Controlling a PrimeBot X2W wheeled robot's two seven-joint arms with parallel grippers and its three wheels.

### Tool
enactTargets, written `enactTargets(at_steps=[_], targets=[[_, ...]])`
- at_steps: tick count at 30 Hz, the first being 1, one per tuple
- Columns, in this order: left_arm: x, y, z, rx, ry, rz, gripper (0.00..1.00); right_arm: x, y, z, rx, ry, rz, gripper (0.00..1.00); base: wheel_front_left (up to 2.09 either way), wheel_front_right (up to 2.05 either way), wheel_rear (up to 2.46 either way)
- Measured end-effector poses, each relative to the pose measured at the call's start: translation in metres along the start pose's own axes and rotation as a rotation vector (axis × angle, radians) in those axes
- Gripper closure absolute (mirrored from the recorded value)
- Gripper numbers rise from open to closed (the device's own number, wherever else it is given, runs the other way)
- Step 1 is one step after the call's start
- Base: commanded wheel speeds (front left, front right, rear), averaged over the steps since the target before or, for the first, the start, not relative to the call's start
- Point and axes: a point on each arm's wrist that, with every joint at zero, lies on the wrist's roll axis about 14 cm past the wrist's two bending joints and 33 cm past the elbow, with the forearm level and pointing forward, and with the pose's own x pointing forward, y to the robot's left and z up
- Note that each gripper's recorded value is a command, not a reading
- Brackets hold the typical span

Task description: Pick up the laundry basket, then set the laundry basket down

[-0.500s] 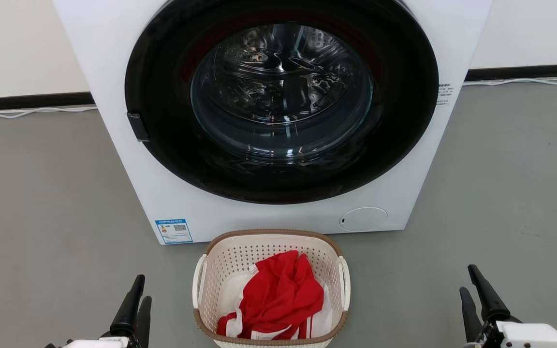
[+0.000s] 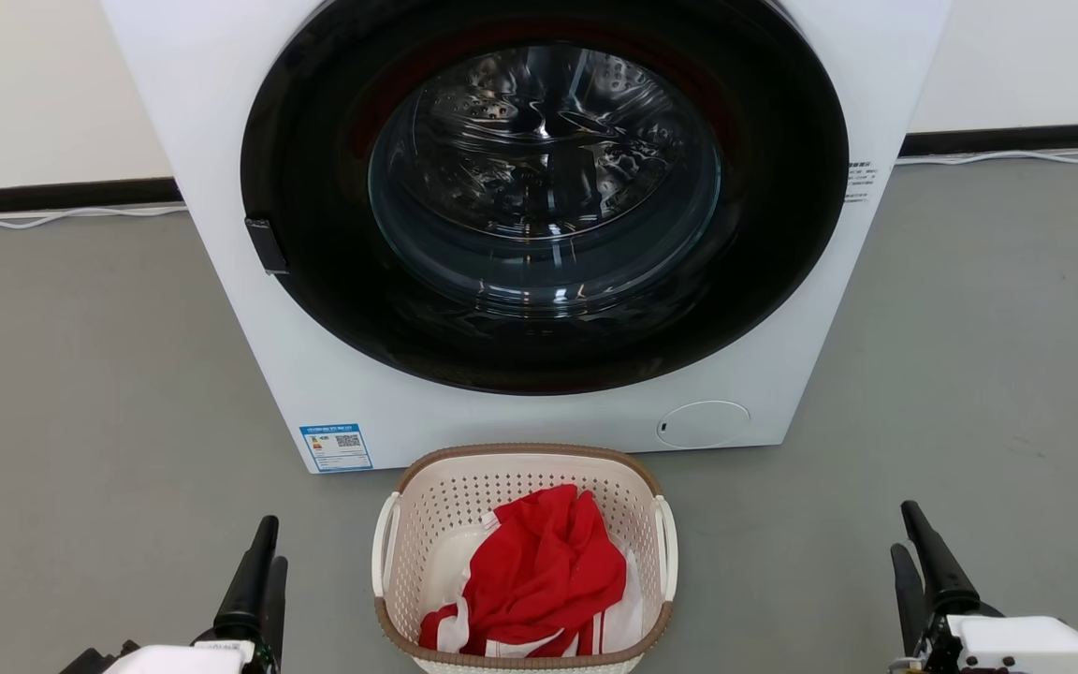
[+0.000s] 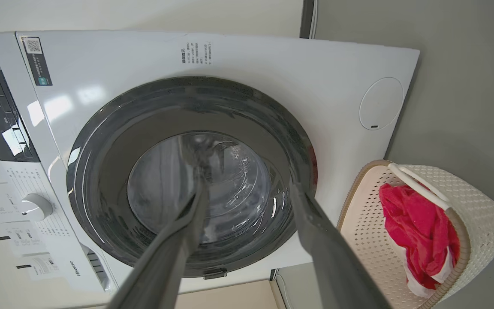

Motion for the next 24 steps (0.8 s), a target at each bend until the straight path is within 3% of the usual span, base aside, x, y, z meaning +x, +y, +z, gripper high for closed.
enactTargets(at_steps=[11,24], targets=[[0.003,-0.014,-0.001,0.151,-0.009,-0.019,0.0,0.002,0.01,0.0,-0.148,-0.009,0.026,0.0,0.0,0.0,0.0],[0.005,-0.024,-0.013,0.45,0.002,-0.027,0.0,0.003,0.023,-0.008,-0.378,0.0,0.069,0.0,0.0,0.0,0.0]])
